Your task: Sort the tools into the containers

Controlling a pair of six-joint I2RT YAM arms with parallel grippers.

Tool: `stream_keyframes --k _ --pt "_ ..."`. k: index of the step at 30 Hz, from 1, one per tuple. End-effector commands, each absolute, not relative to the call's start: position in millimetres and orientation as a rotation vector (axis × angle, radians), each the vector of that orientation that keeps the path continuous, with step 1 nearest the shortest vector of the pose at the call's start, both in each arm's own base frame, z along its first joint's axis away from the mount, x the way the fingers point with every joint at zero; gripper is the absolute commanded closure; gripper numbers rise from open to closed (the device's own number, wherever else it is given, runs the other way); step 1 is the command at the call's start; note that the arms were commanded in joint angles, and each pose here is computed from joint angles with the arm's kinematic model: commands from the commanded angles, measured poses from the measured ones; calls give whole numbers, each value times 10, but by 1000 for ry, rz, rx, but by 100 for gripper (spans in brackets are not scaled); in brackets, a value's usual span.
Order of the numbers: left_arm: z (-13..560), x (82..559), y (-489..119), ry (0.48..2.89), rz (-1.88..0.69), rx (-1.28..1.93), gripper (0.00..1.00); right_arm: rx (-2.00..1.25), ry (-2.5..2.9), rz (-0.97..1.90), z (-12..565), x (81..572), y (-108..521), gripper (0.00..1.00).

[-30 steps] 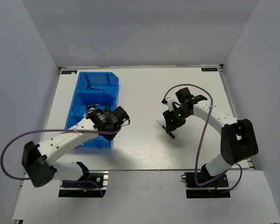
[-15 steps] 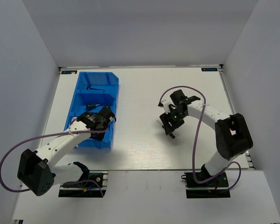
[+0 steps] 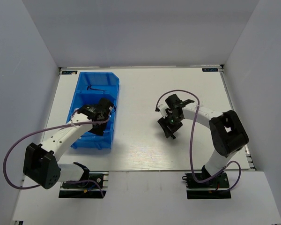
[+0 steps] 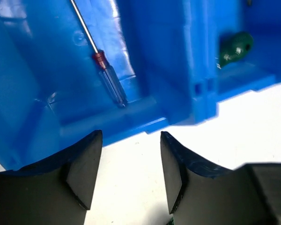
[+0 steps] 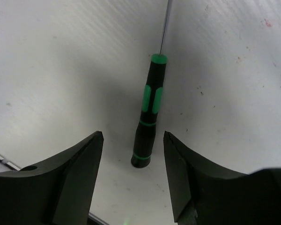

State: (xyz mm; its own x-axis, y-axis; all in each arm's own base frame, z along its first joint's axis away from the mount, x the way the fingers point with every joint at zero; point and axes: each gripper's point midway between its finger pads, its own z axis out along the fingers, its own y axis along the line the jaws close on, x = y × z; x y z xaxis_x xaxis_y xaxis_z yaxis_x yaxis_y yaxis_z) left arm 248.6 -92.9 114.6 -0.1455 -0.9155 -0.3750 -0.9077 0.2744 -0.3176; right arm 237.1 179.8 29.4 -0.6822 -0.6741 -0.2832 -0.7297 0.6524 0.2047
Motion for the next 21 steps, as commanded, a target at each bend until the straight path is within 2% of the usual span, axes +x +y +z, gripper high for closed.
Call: stream_keyframes --k 1,3,5,6,7,8,9,10,11,12,13,14,15,17,19,21 --pt "1480 2642 -976 2055 -106 -1536 37 -1166 2677 267 123 2537 1717 42" --pt "1676 2711 -970 2092 -102 -1401 37 -1176 2680 212 68 2548 1704 50" --pt "1805 2742 -994 2131 -97 -1276 42 -1188 2682 102 4 2580 1610 58" --pt "1941 2842 -1106 2141 -167 -1164 45 -1194 2683 70 -33 2578 1586 67" --pt "2064 2850 -1127 2202 -168 -938 51 -1199 2692 57 -53 2562 1566 74" --pt "2160 2882 -1186 2215 -206 -807 63 -1213 2708 42 -99 2530 1550 83" --pt "2284 2990 -1305 2181 -288 -664 77 -1200 2712 46 -89 2537 1548 100" --pt "2339 2950 -1397 2211 -323 -440 84 -1209 2714 55 -80 2520 1571 100" --pt "2533 2898 -1428 2153 -393 -357 85 -1217 2709 174 -40 2484 1709 100" --pt "2611 2880 -1510 2116 -461 -284 85 -1233 2728 225 9 2407 1741 100" --pt "2713 2846 -1535 2077 -474 -161 81 -1242 2702 287 94 2433 1845 100" --pt "2821 2811 -1582 2033 -513 -87 68 -1307 2642 513 277 2337 2086 100" --pt "3023 2735 -1629 1967 -578 -31 58 -1358 2629 602 365 2232 2181 100" --pt "3187 2651 -1719 1899 -620 121 43 -1481 2426 934 804 2147 2596 100" --pt "3311 2590 -1769 1858 -648 198 41 -1620 2223 1100 1147 2090 2910 100" --pt "3491 2554 -1770 1812 -664 216 40 -1717 2084 1251 1237 1989 3144 100"
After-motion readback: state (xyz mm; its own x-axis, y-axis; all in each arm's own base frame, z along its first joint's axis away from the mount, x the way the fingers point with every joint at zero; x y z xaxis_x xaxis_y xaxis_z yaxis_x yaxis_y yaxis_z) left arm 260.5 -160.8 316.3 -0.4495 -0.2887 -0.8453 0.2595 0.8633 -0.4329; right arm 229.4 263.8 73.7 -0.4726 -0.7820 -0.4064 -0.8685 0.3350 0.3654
